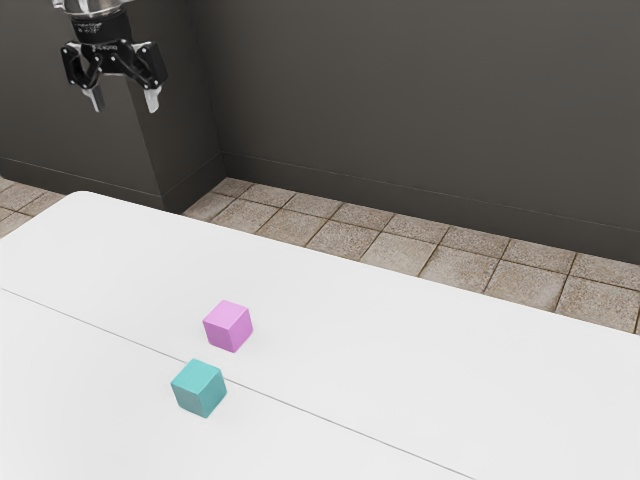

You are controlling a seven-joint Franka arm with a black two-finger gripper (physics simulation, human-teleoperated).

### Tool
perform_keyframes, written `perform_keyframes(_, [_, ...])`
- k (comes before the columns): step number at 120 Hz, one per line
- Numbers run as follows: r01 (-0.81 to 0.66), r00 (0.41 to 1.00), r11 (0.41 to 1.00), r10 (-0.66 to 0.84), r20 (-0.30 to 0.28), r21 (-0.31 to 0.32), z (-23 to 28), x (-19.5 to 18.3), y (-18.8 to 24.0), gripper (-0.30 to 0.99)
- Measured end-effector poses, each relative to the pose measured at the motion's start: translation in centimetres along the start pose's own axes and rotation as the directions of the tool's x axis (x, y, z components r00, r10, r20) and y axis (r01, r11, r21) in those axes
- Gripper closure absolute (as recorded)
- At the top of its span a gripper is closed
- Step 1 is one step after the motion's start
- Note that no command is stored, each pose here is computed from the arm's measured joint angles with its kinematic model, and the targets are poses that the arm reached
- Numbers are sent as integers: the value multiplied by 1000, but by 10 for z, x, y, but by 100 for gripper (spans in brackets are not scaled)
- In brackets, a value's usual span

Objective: Pick up the blue block with one arm, and put the blue block on the pink block with one arm

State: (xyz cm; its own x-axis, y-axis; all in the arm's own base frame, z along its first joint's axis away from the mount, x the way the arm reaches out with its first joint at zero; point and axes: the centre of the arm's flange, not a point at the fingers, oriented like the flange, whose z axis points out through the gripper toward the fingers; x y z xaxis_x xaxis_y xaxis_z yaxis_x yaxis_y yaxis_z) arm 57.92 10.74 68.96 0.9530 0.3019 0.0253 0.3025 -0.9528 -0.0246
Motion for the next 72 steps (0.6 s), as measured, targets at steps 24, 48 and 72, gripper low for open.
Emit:
perform_keyframes(24, [-15, 976, 999, 6, -216, -39, -108, -46, -2, 0])
perform_keyframes(48, [-137, 950, 988, 112, -291, -66, -148, -83, 51, 0])
perform_keyframes(72, [-113, 967, 992, 97, -236, -52, -117, -58, 50, 0])
